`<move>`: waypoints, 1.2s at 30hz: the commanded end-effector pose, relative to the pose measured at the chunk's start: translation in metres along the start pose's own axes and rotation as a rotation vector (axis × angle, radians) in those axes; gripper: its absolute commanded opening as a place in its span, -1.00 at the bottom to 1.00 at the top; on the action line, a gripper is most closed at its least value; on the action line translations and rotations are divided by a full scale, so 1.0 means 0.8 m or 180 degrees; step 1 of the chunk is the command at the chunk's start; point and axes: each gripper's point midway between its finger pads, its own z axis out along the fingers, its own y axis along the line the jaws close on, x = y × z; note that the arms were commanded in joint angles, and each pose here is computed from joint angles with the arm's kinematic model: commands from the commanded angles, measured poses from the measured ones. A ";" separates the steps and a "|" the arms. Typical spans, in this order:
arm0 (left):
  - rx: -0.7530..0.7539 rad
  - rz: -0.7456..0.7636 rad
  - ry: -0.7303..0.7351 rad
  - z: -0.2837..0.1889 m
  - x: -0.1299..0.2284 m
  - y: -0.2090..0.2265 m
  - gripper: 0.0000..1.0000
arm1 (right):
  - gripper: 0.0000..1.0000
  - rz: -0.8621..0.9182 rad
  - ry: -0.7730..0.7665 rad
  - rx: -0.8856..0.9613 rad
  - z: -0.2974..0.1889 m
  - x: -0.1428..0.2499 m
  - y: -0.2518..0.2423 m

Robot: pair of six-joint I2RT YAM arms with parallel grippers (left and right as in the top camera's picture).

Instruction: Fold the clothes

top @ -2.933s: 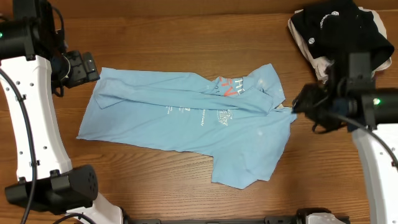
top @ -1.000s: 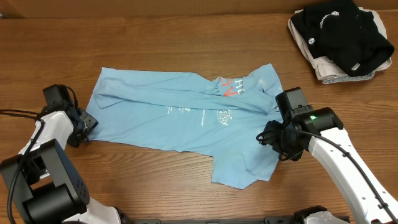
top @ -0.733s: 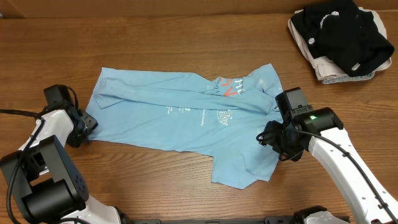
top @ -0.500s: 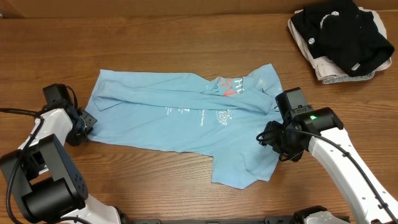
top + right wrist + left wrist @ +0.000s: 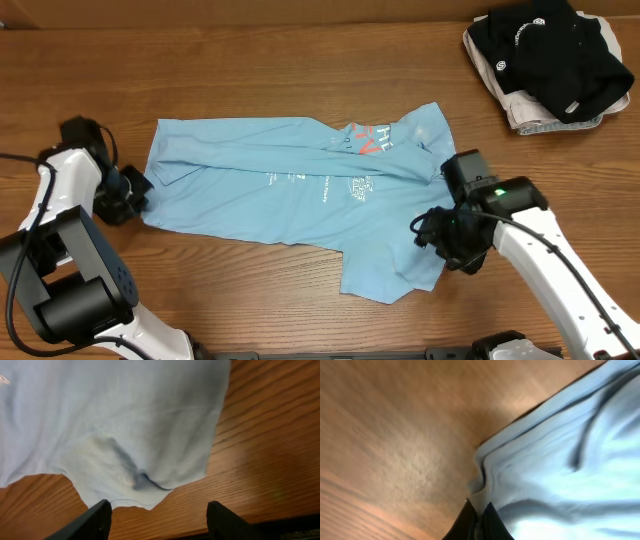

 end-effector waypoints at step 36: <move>0.0097 0.0084 -0.0115 -0.006 -0.015 -0.011 -0.92 | -0.11 -0.0086 0.0380 -0.0042 0.117 0.089 0.011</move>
